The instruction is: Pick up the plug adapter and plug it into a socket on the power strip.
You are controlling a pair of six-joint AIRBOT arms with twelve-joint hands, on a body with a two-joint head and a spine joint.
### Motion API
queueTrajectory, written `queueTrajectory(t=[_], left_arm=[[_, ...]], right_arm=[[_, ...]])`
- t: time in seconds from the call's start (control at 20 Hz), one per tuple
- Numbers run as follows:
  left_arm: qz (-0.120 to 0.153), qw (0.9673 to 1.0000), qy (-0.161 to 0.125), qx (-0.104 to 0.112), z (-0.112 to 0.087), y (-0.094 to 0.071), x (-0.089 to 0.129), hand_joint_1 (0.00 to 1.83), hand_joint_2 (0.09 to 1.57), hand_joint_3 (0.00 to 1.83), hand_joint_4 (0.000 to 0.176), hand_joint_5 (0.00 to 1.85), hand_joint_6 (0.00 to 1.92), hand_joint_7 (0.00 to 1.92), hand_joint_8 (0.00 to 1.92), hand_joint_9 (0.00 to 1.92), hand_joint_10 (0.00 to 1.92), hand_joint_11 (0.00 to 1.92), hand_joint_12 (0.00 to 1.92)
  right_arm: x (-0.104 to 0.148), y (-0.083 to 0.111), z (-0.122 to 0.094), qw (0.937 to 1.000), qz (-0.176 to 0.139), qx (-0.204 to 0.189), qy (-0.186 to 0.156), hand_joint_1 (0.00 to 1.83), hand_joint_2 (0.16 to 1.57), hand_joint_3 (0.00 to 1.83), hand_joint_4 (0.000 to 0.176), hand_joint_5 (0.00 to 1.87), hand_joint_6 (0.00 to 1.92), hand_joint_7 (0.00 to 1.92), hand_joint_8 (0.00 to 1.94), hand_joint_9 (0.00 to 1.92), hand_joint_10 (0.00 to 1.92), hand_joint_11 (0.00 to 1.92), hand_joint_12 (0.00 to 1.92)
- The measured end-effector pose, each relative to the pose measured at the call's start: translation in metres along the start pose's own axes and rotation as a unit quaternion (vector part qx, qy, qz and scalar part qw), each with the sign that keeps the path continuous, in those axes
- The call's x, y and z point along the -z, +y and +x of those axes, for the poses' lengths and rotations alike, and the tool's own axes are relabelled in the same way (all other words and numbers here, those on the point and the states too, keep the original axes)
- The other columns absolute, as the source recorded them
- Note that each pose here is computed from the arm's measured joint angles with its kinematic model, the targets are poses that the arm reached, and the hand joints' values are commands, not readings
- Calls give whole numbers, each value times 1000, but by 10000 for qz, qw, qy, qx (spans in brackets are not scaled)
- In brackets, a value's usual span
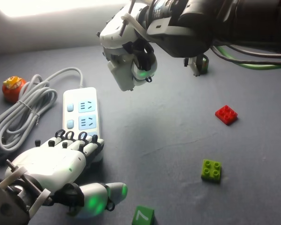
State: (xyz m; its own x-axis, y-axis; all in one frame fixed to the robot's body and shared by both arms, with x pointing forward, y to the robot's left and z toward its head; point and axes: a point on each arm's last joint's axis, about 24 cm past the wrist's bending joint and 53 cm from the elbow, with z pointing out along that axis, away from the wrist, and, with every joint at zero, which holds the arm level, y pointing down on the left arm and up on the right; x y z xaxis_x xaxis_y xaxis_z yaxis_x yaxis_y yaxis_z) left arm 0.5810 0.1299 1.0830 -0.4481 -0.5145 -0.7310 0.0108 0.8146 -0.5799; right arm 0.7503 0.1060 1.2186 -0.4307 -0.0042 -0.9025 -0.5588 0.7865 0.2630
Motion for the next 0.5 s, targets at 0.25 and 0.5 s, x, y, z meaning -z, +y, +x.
queueTrajectory(t=[0.25, 0.5], left_arm=[[-1, 10000, -6, -2, 0, 0, 0, 0, 1194, 0, 0, 70, 0, 93, 1, 72, 2, 0, 117], [-2, 10000, -1, 1, 0, 0, 0, 0, 1190, 0, 0, 73, 0, 104, 1, 92, 0, 0, 153]], right_arm=[[2, 8, -14, 9993, -11, 315, -217, 1375, 1115, 1, 0, 820, 1100, 1018, 875, 991, 1112, 899, 886], [6, 26, -25, 9985, -169, 405, -333, 1375, 1111, 1, 0, 842, 1098, 1030, 866, 978, 1105, 890, 874]])
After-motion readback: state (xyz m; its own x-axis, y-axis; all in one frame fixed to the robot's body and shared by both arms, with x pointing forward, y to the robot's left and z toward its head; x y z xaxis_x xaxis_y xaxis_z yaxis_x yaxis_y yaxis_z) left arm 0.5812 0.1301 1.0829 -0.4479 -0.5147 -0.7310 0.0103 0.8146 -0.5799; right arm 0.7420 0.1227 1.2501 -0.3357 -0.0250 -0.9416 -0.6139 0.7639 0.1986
